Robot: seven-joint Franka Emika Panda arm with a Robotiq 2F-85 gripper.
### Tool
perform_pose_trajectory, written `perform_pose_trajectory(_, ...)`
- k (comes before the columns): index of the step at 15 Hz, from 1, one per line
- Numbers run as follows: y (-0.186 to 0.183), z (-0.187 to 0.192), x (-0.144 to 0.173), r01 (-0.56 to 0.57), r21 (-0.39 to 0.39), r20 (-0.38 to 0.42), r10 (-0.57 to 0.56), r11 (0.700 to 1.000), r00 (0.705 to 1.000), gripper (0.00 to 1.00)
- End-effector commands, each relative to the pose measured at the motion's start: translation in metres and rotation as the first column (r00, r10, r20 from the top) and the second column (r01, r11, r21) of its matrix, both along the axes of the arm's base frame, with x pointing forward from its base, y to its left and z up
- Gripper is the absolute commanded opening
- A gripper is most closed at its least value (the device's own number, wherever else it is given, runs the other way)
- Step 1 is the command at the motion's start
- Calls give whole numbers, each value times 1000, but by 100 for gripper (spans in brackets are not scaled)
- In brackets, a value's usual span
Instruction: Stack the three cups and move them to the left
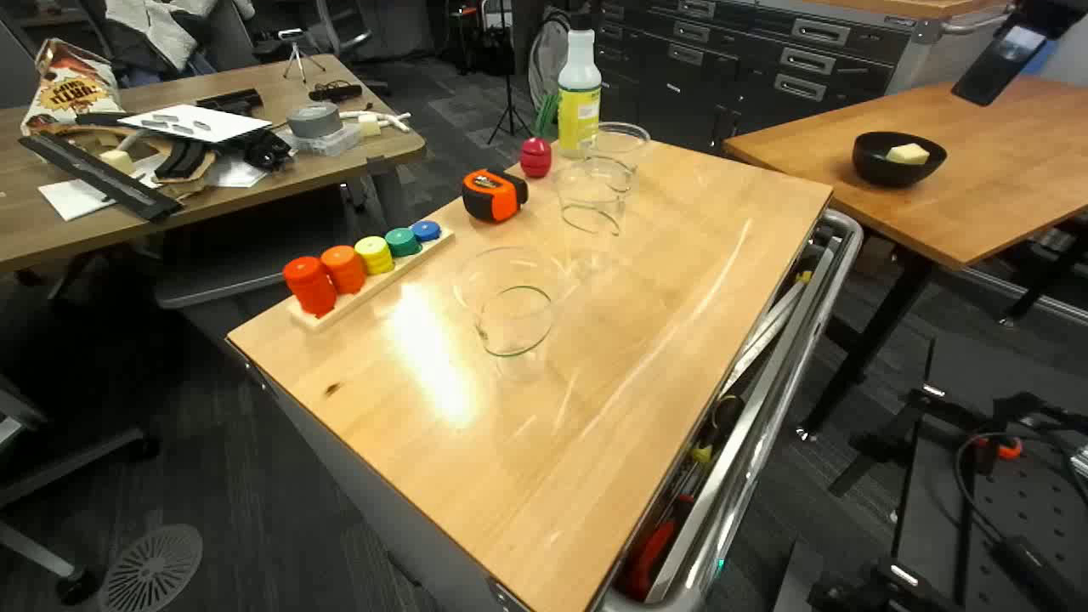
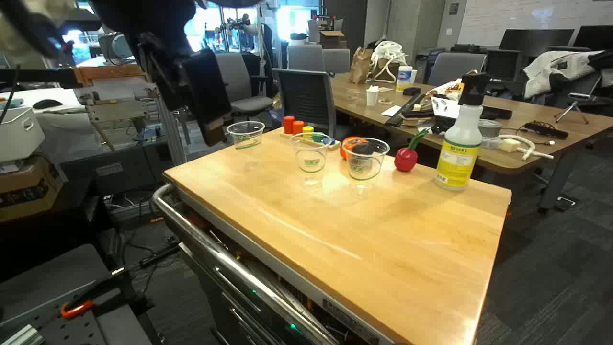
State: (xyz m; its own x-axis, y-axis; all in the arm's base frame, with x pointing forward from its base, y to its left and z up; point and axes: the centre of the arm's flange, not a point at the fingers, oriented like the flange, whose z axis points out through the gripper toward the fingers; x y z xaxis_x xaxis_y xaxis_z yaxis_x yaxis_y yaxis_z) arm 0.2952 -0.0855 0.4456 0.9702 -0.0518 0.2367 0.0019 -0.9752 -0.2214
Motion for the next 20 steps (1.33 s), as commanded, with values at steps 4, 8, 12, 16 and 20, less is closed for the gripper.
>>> perform_pose_trajectory(4,-6,7,14,-13,-6,-24,13,1000,1000,100)
perform_pose_trajectory(8,-28,20,63,40,-47,-66,-43,998,997,100)
perform_pose_trajectory(12,-53,21,130,80,-137,-120,-97,987,988,100)
perform_pose_trajectory(16,-69,4,194,95,-179,-151,-122,979,981,100)
perform_pose_trajectory(20,-78,-14,248,96,-154,-182,-124,983,976,100)
